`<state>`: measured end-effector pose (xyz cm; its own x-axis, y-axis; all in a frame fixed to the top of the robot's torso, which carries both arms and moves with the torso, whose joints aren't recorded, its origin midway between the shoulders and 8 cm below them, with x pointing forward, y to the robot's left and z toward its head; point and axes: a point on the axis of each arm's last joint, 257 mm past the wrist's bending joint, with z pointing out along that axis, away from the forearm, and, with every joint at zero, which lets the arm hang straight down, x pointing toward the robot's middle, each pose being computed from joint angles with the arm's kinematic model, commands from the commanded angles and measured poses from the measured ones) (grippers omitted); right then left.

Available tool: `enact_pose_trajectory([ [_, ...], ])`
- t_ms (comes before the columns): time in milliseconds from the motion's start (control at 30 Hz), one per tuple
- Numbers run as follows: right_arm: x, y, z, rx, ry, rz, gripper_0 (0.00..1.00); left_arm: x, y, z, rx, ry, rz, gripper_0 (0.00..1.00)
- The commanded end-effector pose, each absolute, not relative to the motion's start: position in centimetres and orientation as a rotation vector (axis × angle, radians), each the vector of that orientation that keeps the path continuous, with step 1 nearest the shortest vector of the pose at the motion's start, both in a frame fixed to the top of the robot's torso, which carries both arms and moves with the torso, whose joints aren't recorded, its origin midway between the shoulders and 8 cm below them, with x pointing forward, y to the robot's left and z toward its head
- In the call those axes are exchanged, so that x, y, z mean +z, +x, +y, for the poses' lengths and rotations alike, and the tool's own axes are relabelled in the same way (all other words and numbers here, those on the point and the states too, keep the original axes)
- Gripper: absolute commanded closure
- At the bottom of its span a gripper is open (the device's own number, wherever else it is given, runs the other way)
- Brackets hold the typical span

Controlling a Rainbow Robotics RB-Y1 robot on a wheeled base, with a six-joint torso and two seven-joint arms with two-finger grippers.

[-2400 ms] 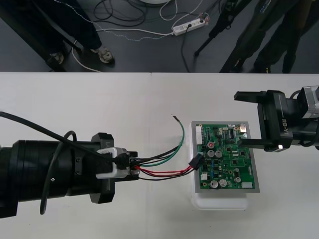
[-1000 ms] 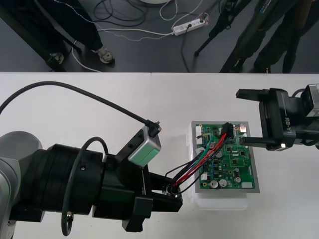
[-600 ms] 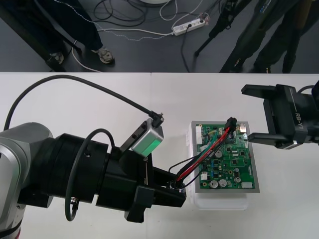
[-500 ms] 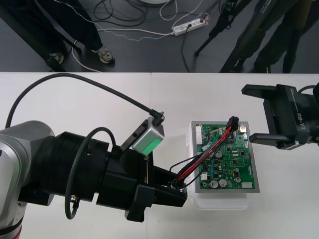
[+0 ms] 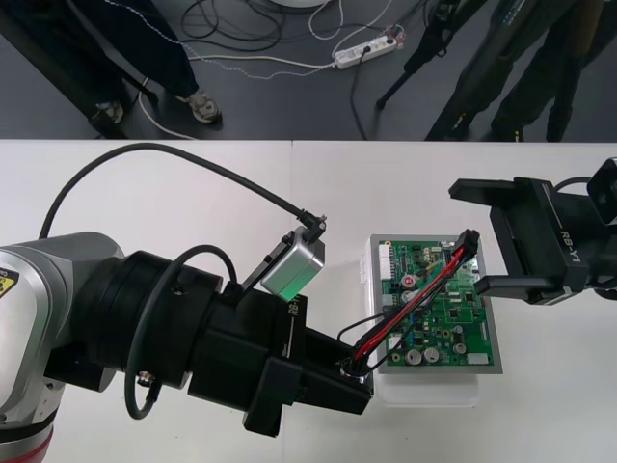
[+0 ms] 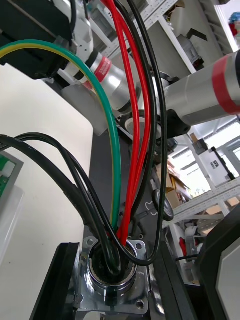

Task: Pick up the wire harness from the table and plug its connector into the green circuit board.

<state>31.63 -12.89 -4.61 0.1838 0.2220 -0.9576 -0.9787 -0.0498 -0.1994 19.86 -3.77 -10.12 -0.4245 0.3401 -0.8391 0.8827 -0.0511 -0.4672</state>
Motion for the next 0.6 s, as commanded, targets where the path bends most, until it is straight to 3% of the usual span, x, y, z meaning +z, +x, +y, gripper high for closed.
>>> enact_pose_trajectory([
  [33, -4.9, 29.8, -13.2, 1.348, -1.191, 0.935, 0.0, -8.8, 17.8, -4.6, -1.504, 1.435, 1.618, 1.0],
  [600, -4.0, 29.3, -13.2, 1.404, -1.17, 0.91, 0.0, -8.2, 16.5, -4.8, -1.551, 1.476, 1.555, 1.0],
])
